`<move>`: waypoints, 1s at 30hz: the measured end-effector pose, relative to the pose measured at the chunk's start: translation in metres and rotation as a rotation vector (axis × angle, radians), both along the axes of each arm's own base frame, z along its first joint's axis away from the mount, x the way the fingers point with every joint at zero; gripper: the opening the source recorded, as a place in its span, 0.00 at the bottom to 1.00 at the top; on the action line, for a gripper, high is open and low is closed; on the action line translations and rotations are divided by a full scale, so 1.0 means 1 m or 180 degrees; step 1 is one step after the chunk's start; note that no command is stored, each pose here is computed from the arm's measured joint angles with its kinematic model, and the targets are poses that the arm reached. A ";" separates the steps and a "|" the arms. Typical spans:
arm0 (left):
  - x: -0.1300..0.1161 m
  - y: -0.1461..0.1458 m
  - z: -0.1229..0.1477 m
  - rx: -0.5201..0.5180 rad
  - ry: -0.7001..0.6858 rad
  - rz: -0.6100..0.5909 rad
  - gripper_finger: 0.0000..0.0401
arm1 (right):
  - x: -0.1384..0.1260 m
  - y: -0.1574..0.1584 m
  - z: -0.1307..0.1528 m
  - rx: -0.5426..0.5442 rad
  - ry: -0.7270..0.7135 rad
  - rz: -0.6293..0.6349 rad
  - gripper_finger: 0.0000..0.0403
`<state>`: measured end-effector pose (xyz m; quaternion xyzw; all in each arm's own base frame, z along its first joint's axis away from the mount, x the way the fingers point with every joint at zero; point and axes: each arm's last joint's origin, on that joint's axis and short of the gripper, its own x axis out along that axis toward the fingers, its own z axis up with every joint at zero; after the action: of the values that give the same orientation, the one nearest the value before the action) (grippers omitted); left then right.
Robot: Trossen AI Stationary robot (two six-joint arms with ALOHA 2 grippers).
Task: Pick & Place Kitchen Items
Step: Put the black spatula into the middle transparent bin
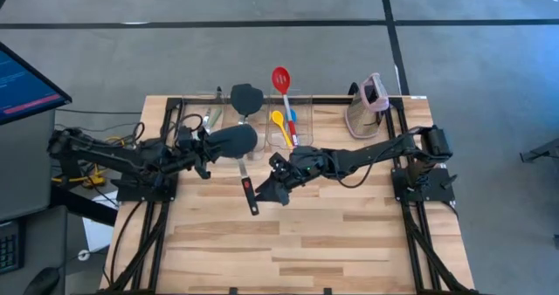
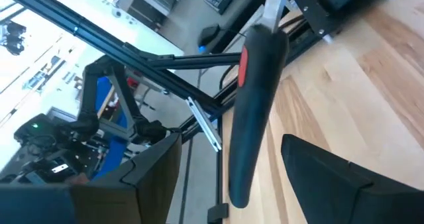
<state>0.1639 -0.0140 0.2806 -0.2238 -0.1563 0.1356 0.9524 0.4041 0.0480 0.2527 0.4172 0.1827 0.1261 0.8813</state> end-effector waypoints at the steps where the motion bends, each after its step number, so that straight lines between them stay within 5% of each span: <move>1: 0.000 0.000 0.000 0.0000 -0.0004 0.0003 0.00 | 0.000 0.000 0.000 -0.0005 -0.0002 -0.0001 0.63; 23: 0.023 0.007 -0.005 0.0043 -0.0220 -0.0102 0.00 | 0.002 -0.005 0.004 -0.0222 -0.0220 -0.0057 0.63; 30: 0.023 0.008 -0.001 0.0046 -0.0369 -0.0088 0.00 | 0.002 -0.005 0.004 -0.0224 -0.0208 -0.0059 0.50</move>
<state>0.1868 -0.0057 0.2796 -0.2266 -0.2091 0.1081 0.9451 0.4057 0.0428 0.2565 0.3833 0.1542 0.1250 0.9020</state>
